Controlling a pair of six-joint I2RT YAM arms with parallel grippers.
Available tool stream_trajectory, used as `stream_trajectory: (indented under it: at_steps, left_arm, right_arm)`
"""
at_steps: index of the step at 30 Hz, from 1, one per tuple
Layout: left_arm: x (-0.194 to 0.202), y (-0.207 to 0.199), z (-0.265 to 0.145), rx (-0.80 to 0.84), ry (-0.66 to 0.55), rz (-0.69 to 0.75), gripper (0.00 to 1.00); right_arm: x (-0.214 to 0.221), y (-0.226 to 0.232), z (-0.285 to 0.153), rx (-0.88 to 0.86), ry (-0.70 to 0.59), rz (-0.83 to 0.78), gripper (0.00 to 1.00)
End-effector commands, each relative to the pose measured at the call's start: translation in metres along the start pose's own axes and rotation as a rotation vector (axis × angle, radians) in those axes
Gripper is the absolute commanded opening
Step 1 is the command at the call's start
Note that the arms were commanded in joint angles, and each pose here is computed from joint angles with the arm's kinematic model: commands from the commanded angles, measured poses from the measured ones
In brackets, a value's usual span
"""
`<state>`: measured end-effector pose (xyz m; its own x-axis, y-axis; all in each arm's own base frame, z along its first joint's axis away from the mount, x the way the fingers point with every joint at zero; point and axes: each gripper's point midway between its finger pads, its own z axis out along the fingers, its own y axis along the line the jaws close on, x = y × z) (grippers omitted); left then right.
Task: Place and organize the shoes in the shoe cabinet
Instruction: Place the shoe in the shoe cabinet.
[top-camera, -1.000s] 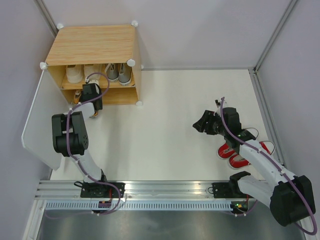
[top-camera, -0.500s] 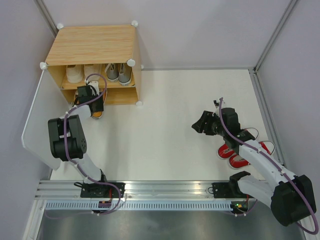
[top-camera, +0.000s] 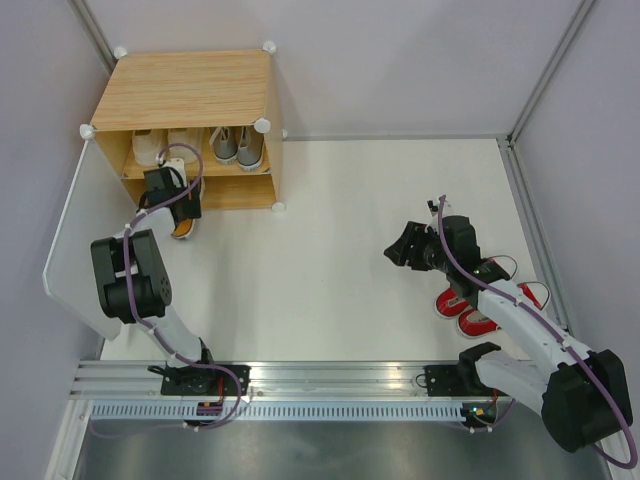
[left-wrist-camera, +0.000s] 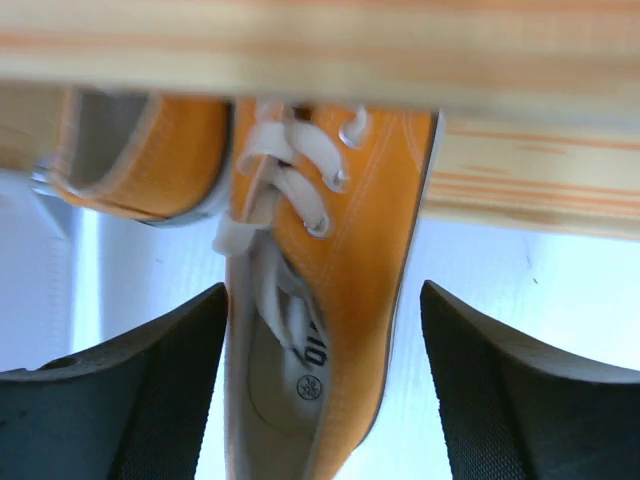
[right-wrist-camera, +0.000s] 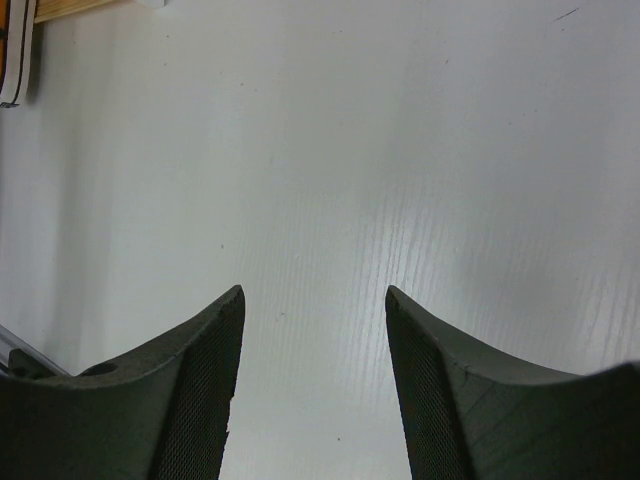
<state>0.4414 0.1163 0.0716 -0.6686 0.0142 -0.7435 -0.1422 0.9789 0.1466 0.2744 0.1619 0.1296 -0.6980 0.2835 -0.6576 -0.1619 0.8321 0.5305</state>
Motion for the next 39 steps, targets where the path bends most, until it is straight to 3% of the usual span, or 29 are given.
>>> stream_trajectory:
  at_steps: [1, 6, 16, 23, 26, 30, 32, 34, 39]
  left_arm:
    - [-0.04, 0.023, -0.005, -0.088, -0.103, -0.038, 0.84]
    - [-0.035, 0.023, -0.008, -0.089, -0.098, -0.043, 0.99]
    - [-0.067, 0.025, -0.06, -0.088, -0.23, -0.105, 0.99]
    - [-0.044, 0.029, -0.097, -0.148, -0.214, -0.236, 0.98]
    - [-0.023, 0.027, -0.105, -0.155, -0.16, -0.26, 0.91]
    - [-0.003, 0.019, -0.106, -0.124, -0.085, -0.255, 0.69]
    - [0.012, 0.017, -0.105, -0.122, -0.03, -0.231, 0.65]
    - [0.038, 0.023, -0.094, -0.166, 0.074, -0.183, 0.34]
    - [0.045, 0.016, -0.084, -0.129, 0.071, -0.173, 0.34]
  right_arm:
    - [-0.014, 0.009, -0.002, -0.02, -0.04, -0.032, 0.63]
    - [-0.015, 0.01, -0.003, -0.024, -0.043, -0.034, 0.63]
    - [-0.017, 0.012, -0.006, -0.037, -0.058, -0.035, 0.63]
    - [-0.02, 0.016, -0.011, -0.05, -0.078, -0.039, 0.63]
    - [-0.021, 0.016, -0.012, -0.048, -0.086, -0.04, 0.63]
    - [-0.024, 0.017, -0.016, -0.049, -0.107, -0.043, 0.63]
    - [-0.025, 0.018, -0.018, -0.052, -0.114, -0.048, 0.63]
    - [-0.026, 0.018, -0.021, -0.051, -0.125, -0.05, 0.63]
    - [-0.026, 0.019, -0.022, -0.049, -0.127, -0.056, 0.63]
